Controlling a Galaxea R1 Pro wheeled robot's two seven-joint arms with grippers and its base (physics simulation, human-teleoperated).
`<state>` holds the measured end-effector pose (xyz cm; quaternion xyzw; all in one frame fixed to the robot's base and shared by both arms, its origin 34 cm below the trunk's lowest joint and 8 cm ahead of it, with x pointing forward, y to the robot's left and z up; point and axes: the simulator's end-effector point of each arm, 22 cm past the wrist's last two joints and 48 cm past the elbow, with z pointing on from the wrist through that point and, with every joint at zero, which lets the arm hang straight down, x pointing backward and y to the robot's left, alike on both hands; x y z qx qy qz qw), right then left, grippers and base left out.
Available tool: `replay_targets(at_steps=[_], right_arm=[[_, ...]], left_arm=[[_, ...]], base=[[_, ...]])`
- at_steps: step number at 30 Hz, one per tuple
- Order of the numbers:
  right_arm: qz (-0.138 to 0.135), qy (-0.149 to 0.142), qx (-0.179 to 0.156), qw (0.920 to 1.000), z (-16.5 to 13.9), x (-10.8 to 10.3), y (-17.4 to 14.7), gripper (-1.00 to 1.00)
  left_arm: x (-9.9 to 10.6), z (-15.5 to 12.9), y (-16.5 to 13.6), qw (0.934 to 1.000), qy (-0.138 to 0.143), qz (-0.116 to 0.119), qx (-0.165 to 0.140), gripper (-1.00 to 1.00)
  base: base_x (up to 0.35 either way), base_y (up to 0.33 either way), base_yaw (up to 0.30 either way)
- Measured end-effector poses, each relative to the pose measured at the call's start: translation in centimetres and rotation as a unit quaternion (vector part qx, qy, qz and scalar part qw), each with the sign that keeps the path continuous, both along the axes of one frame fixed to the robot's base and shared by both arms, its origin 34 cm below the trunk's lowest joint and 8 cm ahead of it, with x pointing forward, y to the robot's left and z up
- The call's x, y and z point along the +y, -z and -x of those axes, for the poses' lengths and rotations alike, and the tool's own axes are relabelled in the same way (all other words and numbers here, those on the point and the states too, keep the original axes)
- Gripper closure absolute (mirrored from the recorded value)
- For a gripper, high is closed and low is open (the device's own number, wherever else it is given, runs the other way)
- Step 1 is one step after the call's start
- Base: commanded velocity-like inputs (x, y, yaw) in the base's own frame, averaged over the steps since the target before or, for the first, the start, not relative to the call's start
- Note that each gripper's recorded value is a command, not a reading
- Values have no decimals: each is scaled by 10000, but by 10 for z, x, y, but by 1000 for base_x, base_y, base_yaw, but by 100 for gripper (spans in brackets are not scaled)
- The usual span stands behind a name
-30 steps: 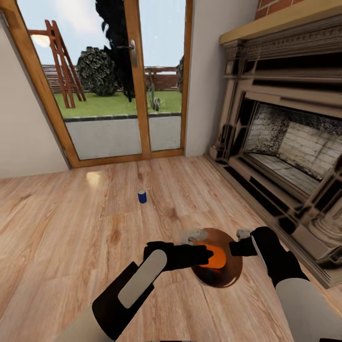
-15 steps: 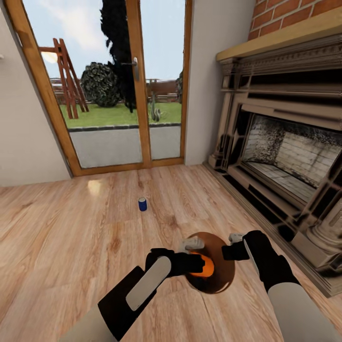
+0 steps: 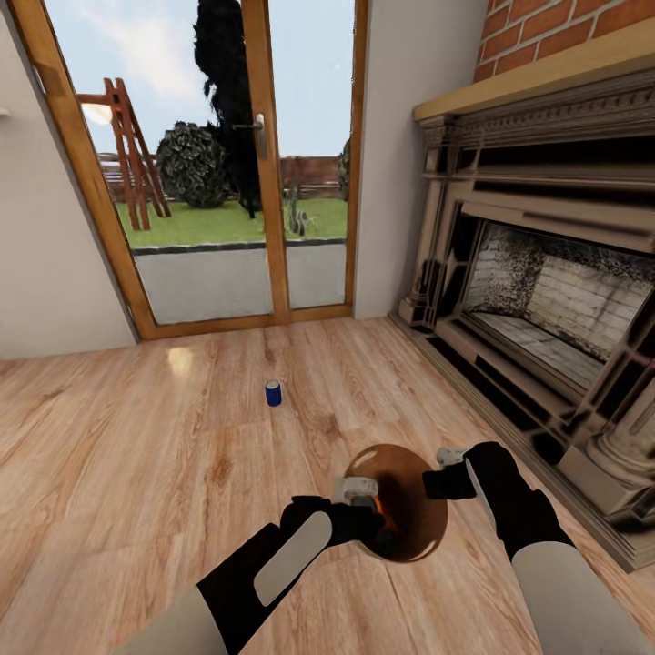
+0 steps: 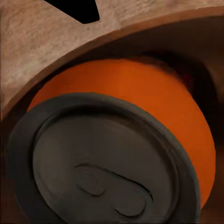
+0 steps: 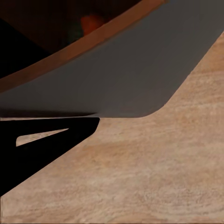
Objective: Put the three can of soda from the living room inside the tash can in the kitchen.
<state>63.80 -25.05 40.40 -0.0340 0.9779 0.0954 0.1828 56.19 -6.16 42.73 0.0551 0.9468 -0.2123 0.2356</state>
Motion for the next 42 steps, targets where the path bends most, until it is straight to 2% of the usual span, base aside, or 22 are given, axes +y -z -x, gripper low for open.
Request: replay_targets(at_steps=[2,6,9,10,11,13,15,17,22,23,24,25,27,29,30,31,34,36,42], right_arm=[[165,-21,-15,9999,0,-7,1,100],[-19,10,-7,10000,0,0,-1,100],[149,-8,-18,9999,-1,-7,1,100],[189,-13,-22,9998,-1,-9,1,100],[188,-14,-22,9998,-1,-9,1,100],[104,-4,-13,9999,0,-5,0,100],[85,0,-11,10000,0,-5,0,100],[131,-5,-17,9999,-1,-6,0,100],[145,-7,-19,9999,-1,-7,0,100],[145,-2,-20,9999,-1,-8,0,100],[154,3,-23,9999,-1,-9,0,100],[159,6,-21,9999,-1,-9,0,100],[147,18,-21,9999,-1,-11,0,100],[132,24,-18,9999,-1,-11,0,100],[126,25,-18,9999,-1,-11,0,100],[120,26,-17,9999,-1,-11,0,100],[133,32,-82,9999,-4,-12,-4,100],[135,35,-165,9998,-7,-12,-10,100],[91,51,-304,9995,-13,-11,-22,100]], left_arm=[[-3,-2,-3,9998,-98,148,-16,-100],[2,-11,-11,9996,-166,147,-198,-100],[7,-15,-24,9980,-327,338,-411,-100],[18,-19,-34,9955,-511,504,-624,-100],[24,-21,-38,9942,-588,558,-702,-100],[48,-30,-49,9895,-862,690,-933,-100],[64,-33,-52,9864,-1049,755,-1015,-100],[71,-34,-53,9849,-1139,783,-1042,-100],[80,-37,-51,9837,-1245,773,-1044,-100],[89,-38,-47,9830,-1344,735,-1011,-100],[115,-40,-36,9803,-1611,663,-928,-100],[127,-41,-32,9786,-1740,634,-894,-100],[177,-45,-14,9680,-2321,546,-783,-100],[204,-45,-3,9595,-2669,519,-735,-100],[211,-44,1,9575,-2748,509,-709,-100],[224,-41,16,9541,-2897,451,-603,-100],[241,-30,49,9508,-3064,309,-348,-100],[243,-28,58,9504,-3078,332,-302,-100],[233,-28,57,9518,-3012,500,-294,-100]], base=[[0,0,0],[0,0,0],[0,0,0],[0,0,0],[10,0,0],[103,0,0],[253,0,0],[292,0,0],[307,53,0],[276,207,0],[260,227,0],[234,256,0],[216,278,0],[219,291,0],[232,290,0],[237,286,0],[262,265,0],[282,243,0],[192,148,0]])
